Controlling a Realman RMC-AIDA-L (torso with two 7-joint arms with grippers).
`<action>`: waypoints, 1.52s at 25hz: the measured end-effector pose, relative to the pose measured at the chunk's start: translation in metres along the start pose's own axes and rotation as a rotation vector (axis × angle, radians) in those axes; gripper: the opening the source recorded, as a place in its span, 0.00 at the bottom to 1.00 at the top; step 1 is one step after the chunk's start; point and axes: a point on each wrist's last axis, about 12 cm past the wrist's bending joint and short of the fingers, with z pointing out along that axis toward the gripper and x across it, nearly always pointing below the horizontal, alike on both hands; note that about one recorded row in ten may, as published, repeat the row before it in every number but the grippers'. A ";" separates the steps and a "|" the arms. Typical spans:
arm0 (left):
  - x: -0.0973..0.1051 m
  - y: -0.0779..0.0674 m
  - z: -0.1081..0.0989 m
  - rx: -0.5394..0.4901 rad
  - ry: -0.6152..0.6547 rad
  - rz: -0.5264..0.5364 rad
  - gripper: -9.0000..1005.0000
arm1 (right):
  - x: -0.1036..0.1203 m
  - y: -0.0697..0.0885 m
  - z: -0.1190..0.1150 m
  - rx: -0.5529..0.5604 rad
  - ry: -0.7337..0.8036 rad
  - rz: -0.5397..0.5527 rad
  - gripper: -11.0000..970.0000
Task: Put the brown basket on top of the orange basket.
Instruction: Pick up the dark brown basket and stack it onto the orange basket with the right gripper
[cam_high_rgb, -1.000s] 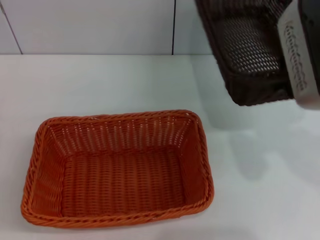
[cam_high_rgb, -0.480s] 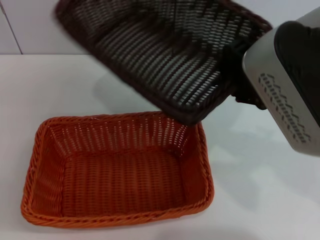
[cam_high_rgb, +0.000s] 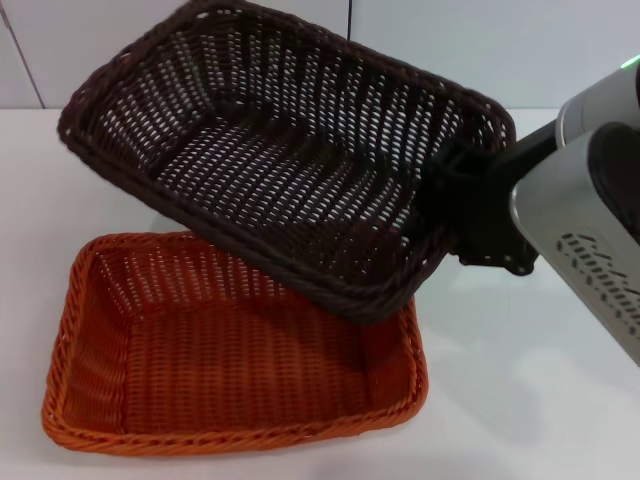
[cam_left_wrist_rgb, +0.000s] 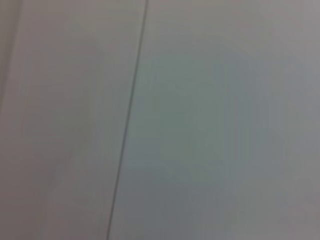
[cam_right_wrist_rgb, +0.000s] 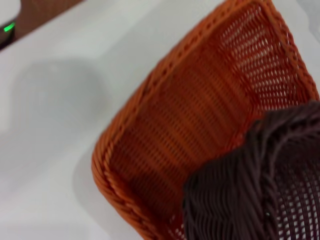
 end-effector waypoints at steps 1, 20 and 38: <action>-0.001 0.003 0.000 -0.012 -0.005 0.001 0.78 | -0.001 0.000 0.000 0.000 -0.012 -0.006 0.17; -0.002 0.001 0.005 -0.017 -0.013 0.006 0.78 | 0.001 0.010 0.002 -0.085 -0.096 -0.239 0.17; -0.005 0.003 -0.003 -0.019 -0.048 0.012 0.78 | 0.035 0.020 0.017 -0.010 -0.094 -0.395 0.17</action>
